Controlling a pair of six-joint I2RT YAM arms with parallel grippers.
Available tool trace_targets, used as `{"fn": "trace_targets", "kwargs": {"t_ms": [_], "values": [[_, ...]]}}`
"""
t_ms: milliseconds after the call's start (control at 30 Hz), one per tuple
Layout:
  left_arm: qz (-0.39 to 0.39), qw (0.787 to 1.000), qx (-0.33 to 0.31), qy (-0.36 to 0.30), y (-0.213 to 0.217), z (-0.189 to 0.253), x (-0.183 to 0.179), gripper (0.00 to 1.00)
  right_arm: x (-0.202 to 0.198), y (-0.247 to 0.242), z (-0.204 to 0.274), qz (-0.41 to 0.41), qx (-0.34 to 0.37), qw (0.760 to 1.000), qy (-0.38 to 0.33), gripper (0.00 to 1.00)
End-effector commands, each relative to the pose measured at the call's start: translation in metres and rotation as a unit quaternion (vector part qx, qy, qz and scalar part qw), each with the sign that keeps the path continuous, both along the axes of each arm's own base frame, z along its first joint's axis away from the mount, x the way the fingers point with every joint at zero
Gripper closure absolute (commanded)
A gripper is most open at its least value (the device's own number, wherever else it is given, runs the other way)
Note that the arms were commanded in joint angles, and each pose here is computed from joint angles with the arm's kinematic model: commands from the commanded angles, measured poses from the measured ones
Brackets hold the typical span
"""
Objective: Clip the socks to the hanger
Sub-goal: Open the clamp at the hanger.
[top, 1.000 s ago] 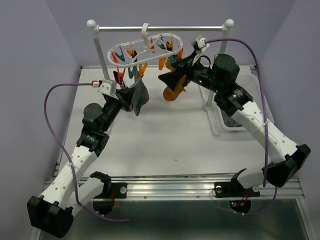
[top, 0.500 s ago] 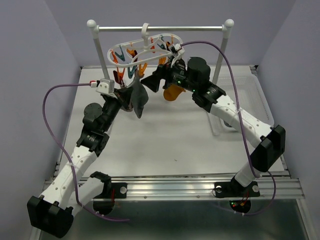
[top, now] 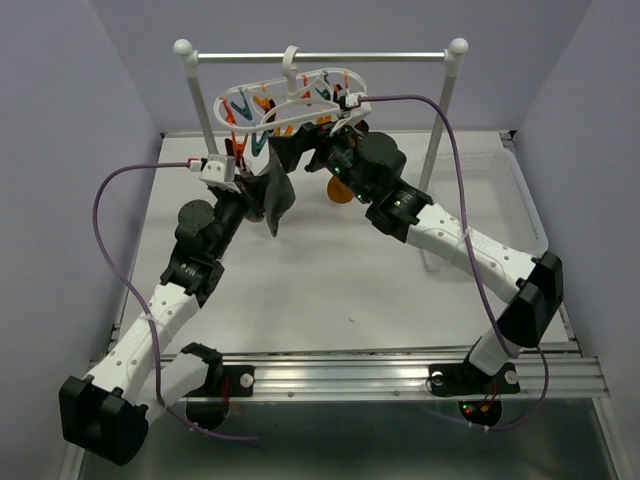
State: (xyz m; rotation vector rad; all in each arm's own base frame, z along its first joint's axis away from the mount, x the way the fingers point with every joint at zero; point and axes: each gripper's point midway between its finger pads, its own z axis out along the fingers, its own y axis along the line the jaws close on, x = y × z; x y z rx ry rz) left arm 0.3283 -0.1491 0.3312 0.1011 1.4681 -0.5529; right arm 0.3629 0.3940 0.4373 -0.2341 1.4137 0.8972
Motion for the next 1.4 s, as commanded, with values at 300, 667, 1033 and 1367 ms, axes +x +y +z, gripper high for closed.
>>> {"fn": "trace_targets", "kwargs": {"t_ms": [300,667,1033,1367], "values": [[0.011,0.998,-0.027,-0.052,-0.001,0.045,0.008,1.00,0.013,0.005,0.011,-0.052,0.030,0.998,-0.024,0.07],[-0.016,0.997,-0.029,-0.073,-0.011,0.058,0.000,1.00,0.020,0.007,0.011,-0.083,0.056,0.995,-0.028,0.14],[-0.017,0.996,-0.024,-0.079,-0.012,0.061,0.001,1.00,0.025,0.011,0.010,-0.097,0.052,0.993,-0.031,0.25],[-0.029,0.996,-0.018,-0.084,-0.017,0.062,-0.002,1.00,0.022,0.015,0.012,-0.106,0.056,0.992,-0.042,0.25]]}}
